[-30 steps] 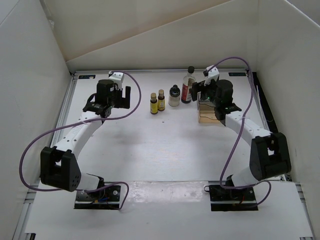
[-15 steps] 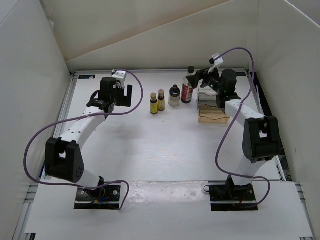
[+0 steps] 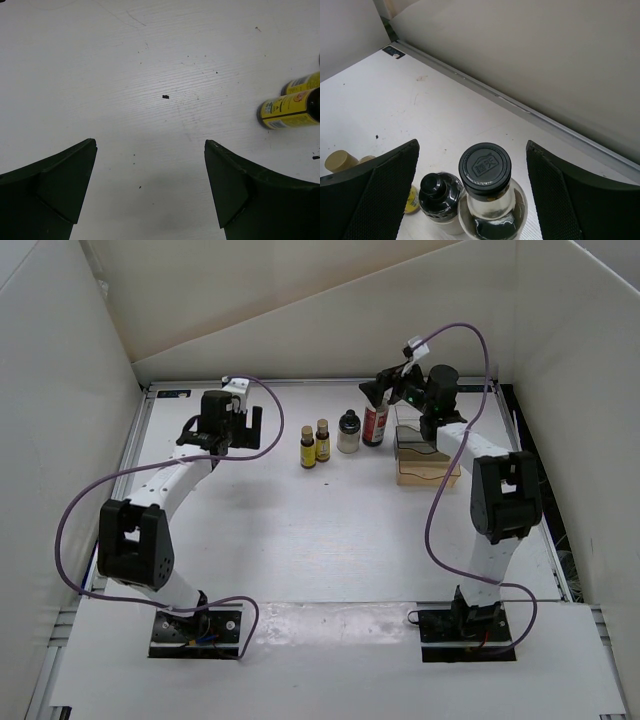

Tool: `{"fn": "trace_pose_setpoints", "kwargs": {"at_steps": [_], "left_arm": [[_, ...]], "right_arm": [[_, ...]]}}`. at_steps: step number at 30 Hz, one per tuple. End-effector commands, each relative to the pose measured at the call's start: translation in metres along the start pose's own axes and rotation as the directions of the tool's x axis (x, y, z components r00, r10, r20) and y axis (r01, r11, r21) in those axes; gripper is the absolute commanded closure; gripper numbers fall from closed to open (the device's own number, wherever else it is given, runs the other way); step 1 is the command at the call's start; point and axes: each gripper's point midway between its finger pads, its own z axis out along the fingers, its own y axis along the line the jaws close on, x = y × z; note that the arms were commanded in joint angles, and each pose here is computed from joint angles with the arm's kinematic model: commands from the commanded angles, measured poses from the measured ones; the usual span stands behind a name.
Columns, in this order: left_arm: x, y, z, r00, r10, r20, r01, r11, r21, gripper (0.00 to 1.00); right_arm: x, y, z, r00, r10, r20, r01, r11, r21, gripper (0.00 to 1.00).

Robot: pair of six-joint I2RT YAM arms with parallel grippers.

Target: Organize the condiment bottles

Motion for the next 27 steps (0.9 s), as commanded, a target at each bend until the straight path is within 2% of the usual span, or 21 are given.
{"fn": "trace_pose_setpoints", "kwargs": {"at_steps": [1, 9, 12, 15, 17, 19, 20, 22, 23, 27], "left_arm": [[-0.024, 0.002, -0.002, 0.998, -0.007, 0.061, 0.006, 1.000, 0.008, 0.00], [-0.022, 0.000, 0.005, 0.999, -0.013, 0.049, 0.012, 1.000, 0.016, 0.00], [-0.021, 0.000, 0.007, 0.999, -0.012, 0.045, 0.012, 1.000, 0.018, 0.00], [-0.021, -0.001, 0.008, 0.999, -0.009, 0.045, 0.008, 1.000, 0.019, 0.00], [-0.020, -0.001, 0.008, 0.999, -0.012, 0.043, 0.011, 1.000, 0.019, 0.00], [-0.019, 0.000, 0.010, 0.999, -0.019, 0.038, 0.018, 1.000, 0.017, 0.00], [-0.019, -0.001, 0.009, 0.999, -0.018, 0.040, 0.017, 1.000, 0.020, 0.00], [-0.020, -0.001, 0.009, 0.999, -0.019, 0.040, 0.018, 1.000, 0.020, 0.00], [-0.019, -0.001, 0.009, 0.999, -0.018, 0.038, 0.017, 1.000, 0.021, 0.00], [-0.018, -0.002, 0.009, 0.999, -0.019, 0.035, 0.019, 1.000, 0.023, 0.00]], "right_arm": [[-0.015, 0.001, 0.009, 0.999, -0.034, 0.041, 0.036, 0.999, -0.030, 0.12], [0.004, 0.002, 0.014, 0.999, -0.050, 0.007, 0.051, 0.998, -0.032, 0.16], [0.007, -0.002, 0.013, 0.998, -0.057, 0.004, 0.057, 0.998, -0.024, 0.22], [0.005, -0.003, 0.014, 0.997, -0.072, 0.006, 0.072, 0.997, -0.023, 0.33], [0.008, -0.005, 0.015, 0.997, -0.075, -0.005, 0.074, 0.997, -0.016, 0.46], [0.008, -0.005, 0.016, 0.997, -0.082, -0.007, 0.082, 0.997, -0.013, 0.50], [0.009, -0.004, 0.016, 0.996, -0.084, -0.011, 0.084, 0.996, -0.009, 0.58], [0.009, -0.002, 0.016, 0.996, -0.083, -0.016, 0.083, 0.997, -0.007, 0.64], [0.009, -0.003, 0.016, 0.997, -0.079, -0.017, 0.079, 0.997, -0.005, 0.74], [0.009, -0.003, 0.016, 0.997, -0.079, -0.020, 0.079, 0.997, -0.007, 1.00]]}}
